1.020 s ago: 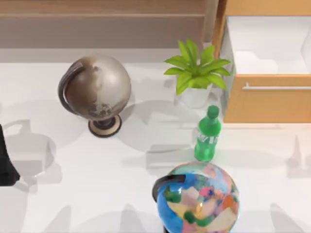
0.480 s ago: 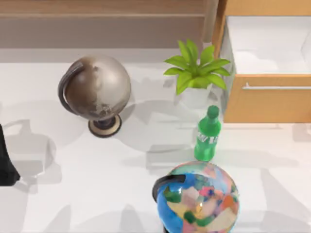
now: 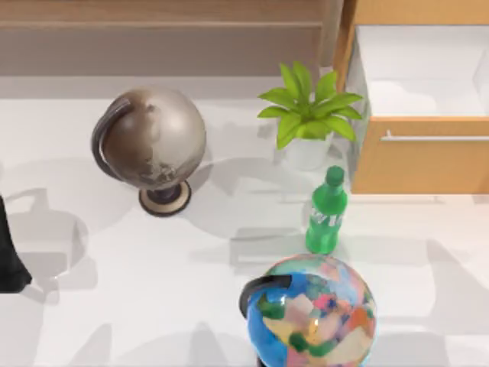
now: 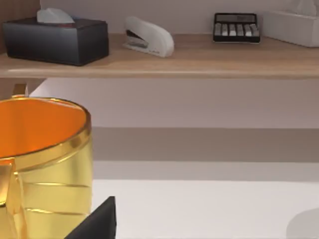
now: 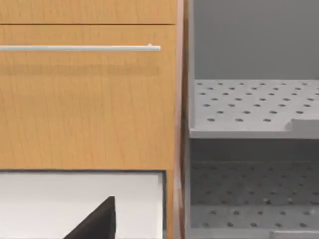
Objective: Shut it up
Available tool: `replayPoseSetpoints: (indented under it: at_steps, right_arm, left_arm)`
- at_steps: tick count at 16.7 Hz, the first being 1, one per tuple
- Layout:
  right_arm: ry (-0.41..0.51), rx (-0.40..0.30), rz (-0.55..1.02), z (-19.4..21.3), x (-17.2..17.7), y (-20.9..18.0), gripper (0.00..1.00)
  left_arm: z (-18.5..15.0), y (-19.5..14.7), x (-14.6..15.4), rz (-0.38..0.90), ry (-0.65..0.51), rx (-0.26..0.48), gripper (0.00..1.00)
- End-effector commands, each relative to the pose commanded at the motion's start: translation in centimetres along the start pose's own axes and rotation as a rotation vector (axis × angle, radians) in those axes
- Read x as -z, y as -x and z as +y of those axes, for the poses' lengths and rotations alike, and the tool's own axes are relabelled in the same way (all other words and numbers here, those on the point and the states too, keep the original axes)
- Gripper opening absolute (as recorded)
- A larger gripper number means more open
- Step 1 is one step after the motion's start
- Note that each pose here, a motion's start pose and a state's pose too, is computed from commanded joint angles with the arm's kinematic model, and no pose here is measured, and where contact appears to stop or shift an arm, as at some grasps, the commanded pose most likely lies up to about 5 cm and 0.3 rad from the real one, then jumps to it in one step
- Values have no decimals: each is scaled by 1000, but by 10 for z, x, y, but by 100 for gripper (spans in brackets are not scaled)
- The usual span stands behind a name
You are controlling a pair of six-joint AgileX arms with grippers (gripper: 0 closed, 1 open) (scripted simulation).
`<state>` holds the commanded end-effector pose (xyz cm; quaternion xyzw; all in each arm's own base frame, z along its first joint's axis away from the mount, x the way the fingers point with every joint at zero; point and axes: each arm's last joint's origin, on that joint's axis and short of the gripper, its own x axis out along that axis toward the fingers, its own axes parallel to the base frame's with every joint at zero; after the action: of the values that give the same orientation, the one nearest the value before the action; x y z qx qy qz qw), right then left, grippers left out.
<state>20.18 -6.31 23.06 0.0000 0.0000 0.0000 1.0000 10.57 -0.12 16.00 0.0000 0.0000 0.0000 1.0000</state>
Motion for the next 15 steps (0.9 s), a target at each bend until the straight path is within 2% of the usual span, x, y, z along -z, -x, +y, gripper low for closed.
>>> replayPoseSetpoints:
  at_steps: [4,7,11,15]
  right_arm:
    - [9,-2,3,2,2,0,100]
    - [97,-3,4,8,12,-5,100]
    - [317,-16,11,27,36,-16,100]
    - [613,-35,16,56,66,-26,100]
  left_arm:
    - [0,0,0,0,0,0,100]
    - [0,0,0,0,0,0,100]
    - [0,0,0,0,0,0,100]
    - [0,0,0,0,0,0,100]
